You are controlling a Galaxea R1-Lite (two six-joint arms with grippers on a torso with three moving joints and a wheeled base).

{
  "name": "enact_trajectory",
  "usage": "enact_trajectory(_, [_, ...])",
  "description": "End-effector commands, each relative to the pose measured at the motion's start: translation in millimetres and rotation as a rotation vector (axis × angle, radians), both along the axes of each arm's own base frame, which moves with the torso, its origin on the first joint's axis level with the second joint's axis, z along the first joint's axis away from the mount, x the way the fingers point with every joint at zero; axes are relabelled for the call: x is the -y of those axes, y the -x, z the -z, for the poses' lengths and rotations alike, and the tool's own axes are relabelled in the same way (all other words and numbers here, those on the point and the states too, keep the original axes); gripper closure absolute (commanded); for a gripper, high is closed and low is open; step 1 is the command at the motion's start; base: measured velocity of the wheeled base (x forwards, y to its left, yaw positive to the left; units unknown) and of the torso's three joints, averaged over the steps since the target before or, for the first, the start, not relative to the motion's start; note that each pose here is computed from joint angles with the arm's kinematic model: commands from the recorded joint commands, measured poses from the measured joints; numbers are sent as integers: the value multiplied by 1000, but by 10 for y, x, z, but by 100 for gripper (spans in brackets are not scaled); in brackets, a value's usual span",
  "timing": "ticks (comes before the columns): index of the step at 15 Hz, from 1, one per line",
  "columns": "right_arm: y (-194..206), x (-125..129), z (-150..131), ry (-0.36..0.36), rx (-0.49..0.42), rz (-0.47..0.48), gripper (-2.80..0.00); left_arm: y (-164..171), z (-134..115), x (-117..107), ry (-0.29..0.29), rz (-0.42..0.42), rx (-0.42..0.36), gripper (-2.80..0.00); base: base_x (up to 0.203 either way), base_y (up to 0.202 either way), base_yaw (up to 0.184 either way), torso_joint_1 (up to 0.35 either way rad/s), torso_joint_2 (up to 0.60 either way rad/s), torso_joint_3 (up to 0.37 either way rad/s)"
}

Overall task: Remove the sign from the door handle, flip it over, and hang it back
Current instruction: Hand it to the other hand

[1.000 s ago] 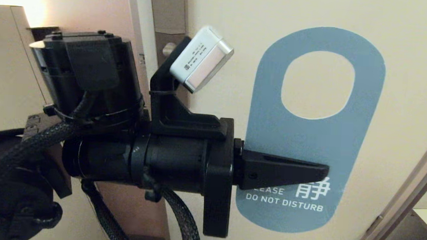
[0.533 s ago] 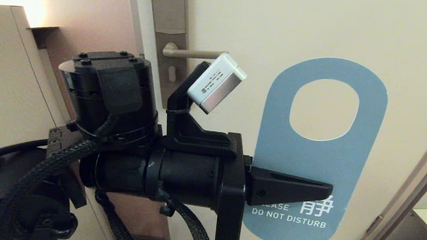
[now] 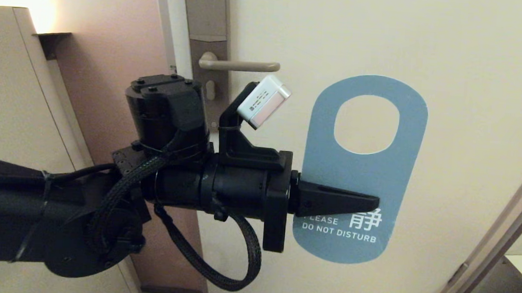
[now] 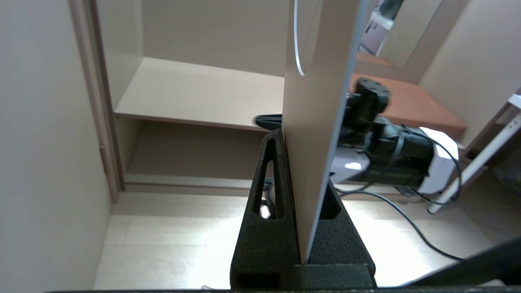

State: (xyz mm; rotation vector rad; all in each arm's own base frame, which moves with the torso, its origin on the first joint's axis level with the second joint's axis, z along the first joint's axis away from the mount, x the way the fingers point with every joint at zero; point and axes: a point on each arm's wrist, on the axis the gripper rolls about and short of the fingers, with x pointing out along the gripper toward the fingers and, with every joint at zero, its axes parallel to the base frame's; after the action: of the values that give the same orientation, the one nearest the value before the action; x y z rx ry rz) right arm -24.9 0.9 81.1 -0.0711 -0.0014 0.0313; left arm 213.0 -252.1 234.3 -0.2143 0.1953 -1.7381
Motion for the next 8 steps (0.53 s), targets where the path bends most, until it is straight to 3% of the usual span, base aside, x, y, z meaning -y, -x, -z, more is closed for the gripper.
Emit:
enact_trajectory(1, [16, -6, -140, -2, -4, -26, 0, -135, 108, 75, -7, -7, -20, 0, 0, 0, 0, 0, 0, 0])
enact_trajectory(8, [-377, -16, -940, -21, -164, -96, 0, -259, 180, 125, 30, -12, -34, 0, 0, 0, 0, 0, 0, 0])
